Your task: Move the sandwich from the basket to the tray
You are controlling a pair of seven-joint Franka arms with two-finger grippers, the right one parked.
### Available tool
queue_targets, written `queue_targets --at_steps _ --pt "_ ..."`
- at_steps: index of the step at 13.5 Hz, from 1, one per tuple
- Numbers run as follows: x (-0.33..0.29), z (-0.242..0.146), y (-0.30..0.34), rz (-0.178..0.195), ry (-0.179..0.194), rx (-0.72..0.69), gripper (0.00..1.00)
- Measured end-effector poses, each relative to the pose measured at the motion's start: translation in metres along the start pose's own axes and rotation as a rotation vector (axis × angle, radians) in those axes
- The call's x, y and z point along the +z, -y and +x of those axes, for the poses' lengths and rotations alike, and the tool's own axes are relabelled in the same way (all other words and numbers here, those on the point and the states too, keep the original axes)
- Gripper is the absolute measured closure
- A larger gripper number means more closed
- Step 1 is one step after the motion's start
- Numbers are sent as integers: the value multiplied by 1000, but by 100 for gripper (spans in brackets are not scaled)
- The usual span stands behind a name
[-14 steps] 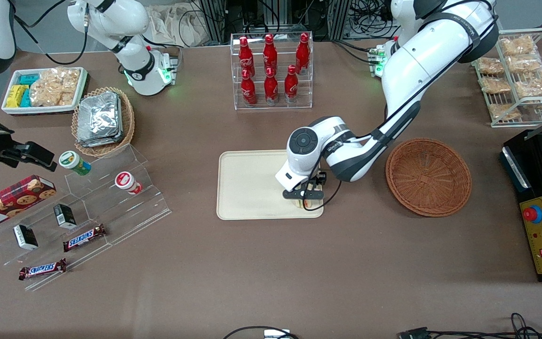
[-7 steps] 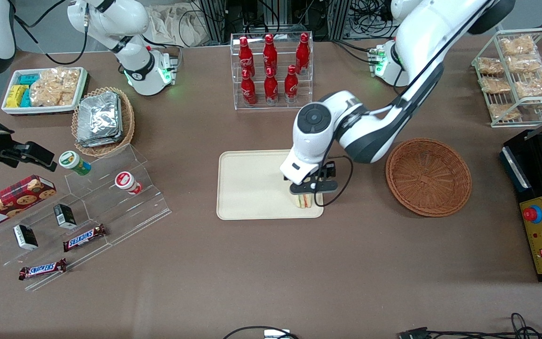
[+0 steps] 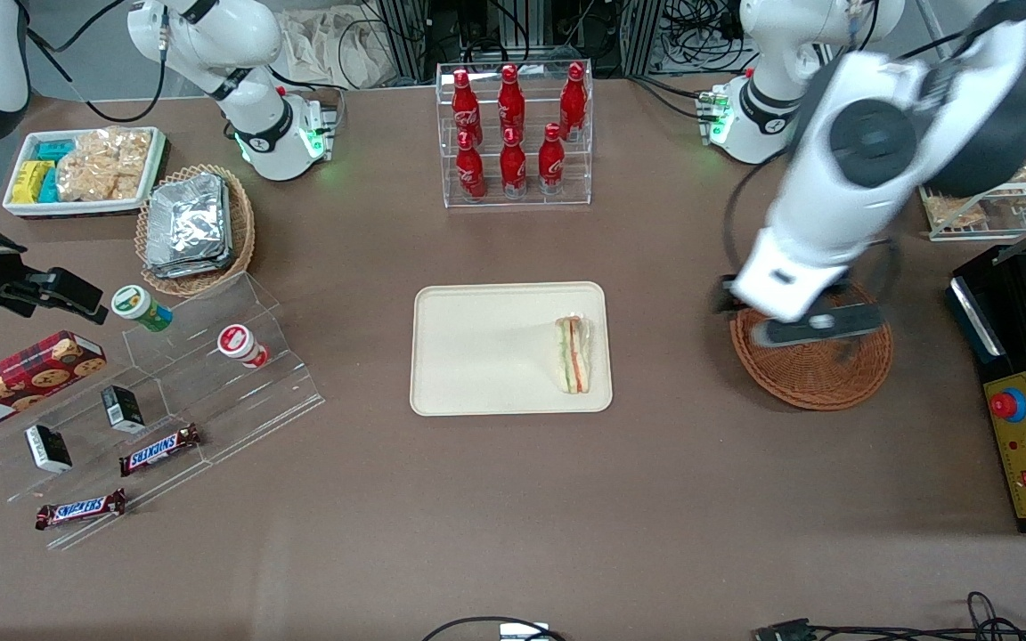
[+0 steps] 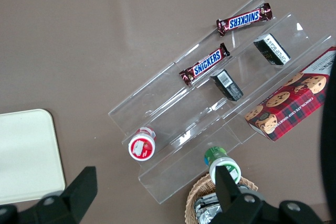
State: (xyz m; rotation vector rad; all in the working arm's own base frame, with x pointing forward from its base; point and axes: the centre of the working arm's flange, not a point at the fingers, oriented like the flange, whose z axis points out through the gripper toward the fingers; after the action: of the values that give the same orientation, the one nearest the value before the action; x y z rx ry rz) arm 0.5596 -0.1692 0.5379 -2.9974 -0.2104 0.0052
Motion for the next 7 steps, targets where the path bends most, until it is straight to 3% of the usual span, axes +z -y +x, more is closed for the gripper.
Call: queue_targets --at_steps 3,7 --pt "2 5 95 -7 23 -67 0" --pt "7 5 118 -87 52 -112 0"
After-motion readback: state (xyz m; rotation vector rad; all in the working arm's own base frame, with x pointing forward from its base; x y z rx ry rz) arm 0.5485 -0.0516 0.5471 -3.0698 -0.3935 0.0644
